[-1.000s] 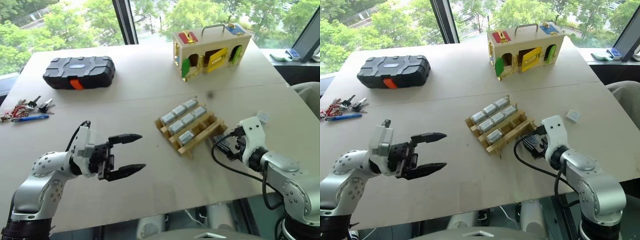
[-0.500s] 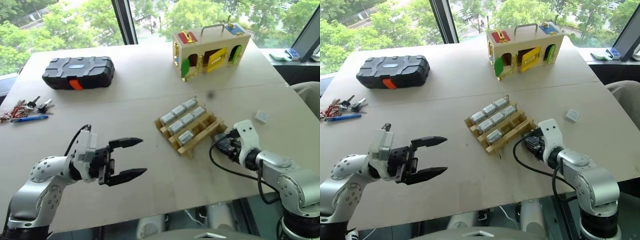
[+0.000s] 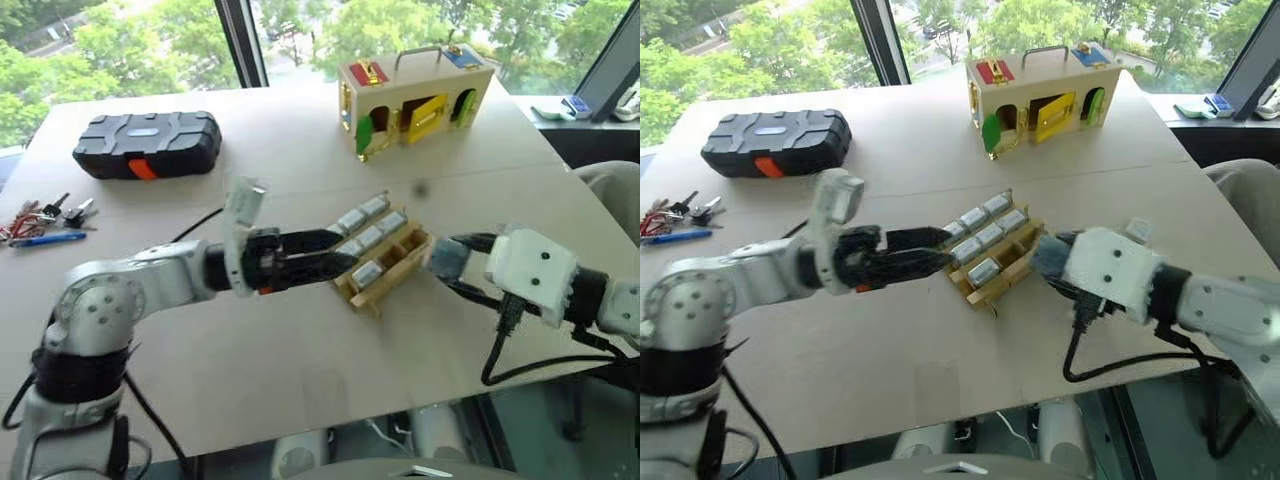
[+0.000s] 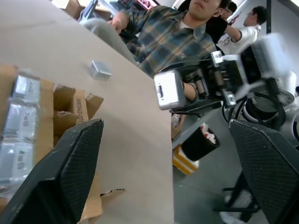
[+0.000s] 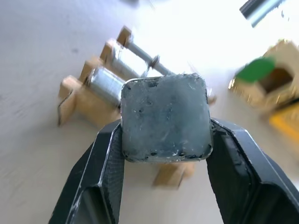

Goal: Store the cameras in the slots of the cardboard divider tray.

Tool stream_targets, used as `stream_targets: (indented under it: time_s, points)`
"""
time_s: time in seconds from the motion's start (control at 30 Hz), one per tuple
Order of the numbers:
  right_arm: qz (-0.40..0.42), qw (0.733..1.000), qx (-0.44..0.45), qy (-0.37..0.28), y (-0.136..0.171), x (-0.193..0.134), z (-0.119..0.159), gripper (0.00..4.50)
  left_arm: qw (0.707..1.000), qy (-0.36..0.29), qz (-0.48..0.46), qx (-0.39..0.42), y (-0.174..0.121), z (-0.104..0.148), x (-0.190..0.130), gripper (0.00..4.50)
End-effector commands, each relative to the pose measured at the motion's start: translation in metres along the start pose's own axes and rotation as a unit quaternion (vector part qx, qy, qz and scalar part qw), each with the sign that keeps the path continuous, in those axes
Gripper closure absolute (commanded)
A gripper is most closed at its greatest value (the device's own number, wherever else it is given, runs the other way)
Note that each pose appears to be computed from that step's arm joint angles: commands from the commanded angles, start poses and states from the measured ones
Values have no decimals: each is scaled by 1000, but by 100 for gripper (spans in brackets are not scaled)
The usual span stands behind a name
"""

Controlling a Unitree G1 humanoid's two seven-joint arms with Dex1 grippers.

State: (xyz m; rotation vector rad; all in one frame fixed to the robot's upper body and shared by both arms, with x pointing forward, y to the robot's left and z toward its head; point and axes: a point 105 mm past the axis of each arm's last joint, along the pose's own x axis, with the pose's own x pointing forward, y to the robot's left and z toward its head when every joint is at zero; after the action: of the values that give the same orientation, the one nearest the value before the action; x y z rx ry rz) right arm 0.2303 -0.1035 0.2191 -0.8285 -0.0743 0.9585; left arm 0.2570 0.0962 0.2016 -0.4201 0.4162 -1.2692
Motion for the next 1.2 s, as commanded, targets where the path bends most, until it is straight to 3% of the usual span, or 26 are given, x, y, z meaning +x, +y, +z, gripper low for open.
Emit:
stream_targets:
  time_s: [0.03,0.53,0.63,0.83,1.0,1.2]
  points:
    - [7,998,-59,-32,-5,18,10,254,1000,-8,-7,-24,0,9,12,0]
    - [40,991,-88,-89,-4,46,28,254,999,-26,3,-26,-2,8,28,0]
    - [45,991,-86,-96,-3,47,31,254,999,-31,1,-28,-1,8,30,80]
    - [63,991,-64,-102,1,46,32,254,999,-34,-12,-33,-3,9,33,362]
    - [28,996,-10,-80,-6,34,17,3,999,-34,2,9,0,16,34,368]
    - [-33,985,122,-120,-10,-18,5,3,986,13,60,154,10,14,44,368]
